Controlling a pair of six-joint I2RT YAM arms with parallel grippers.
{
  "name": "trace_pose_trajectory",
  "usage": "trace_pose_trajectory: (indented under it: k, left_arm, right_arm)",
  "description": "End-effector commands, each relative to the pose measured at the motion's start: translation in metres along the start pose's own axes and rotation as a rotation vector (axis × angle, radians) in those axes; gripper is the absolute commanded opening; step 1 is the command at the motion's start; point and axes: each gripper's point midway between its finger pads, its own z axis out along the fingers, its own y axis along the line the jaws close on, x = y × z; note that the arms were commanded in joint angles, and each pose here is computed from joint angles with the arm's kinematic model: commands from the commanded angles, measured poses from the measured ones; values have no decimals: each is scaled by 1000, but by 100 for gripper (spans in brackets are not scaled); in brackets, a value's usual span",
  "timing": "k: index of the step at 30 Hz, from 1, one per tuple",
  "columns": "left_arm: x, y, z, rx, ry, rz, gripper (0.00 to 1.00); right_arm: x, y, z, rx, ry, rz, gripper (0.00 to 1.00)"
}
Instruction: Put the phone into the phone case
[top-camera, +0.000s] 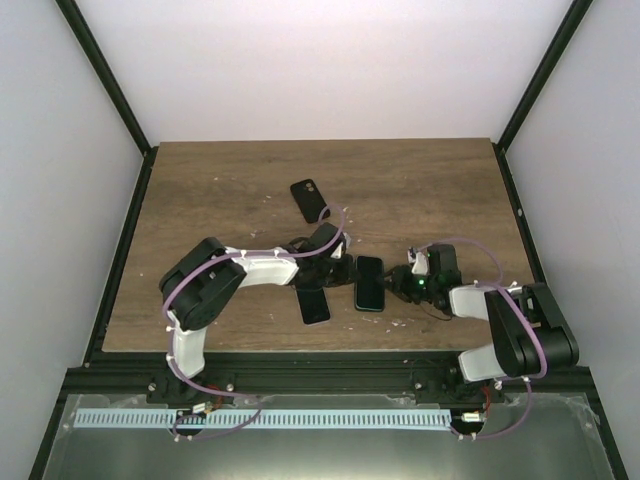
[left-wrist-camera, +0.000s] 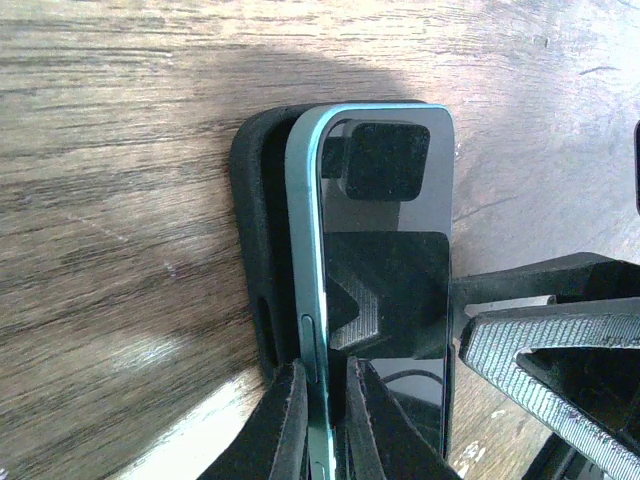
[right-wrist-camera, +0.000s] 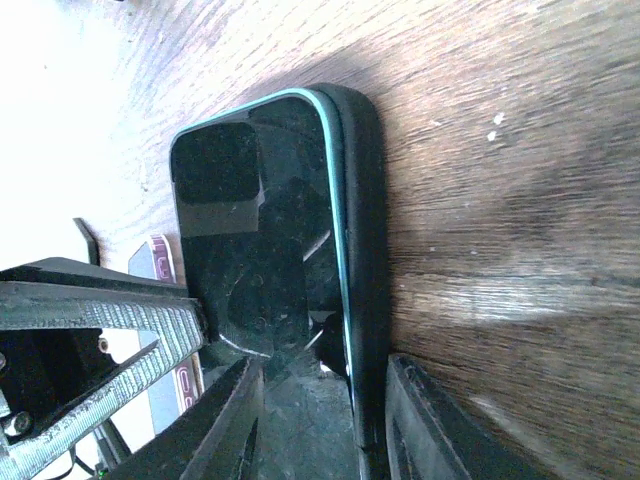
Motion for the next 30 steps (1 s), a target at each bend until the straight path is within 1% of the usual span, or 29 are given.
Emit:
trace_pose_trajectory:
  k: [1, 4, 6, 10, 18, 22, 27, 30]
  left_arm:
    - [26, 26, 3, -54, 75, -18, 9]
    - [25, 26, -1, -37, 69, -22, 11]
    - [26, 21, -1, -13, 74, -13, 14]
    - [26, 16, -1, 9, 80, -13, 16]
    - [25, 10, -2, 41, 70, -26, 16]
    - [23, 5, -8, 46, 61, -17, 24]
    - [13, 9, -17, 2, 6, 2, 27]
    - [14, 8, -13, 22, 21, 14, 27]
  right_arm:
    - [17, 19, 2, -113, 75, 27, 36]
    - [13, 12, -1, -63, 33, 23, 37]
    - [10, 7, -4, -24, 8, 7, 40]
    - [8, 3, -8, 22, -9, -13, 44]
    - [16, 1, -1, 1, 44, 11, 51]
    - [16, 4, 1, -19, 52, 14, 52]
    - [17, 8, 2, -51, 58, 21, 52]
    - [18, 9, 2, -63, 60, 25, 52]
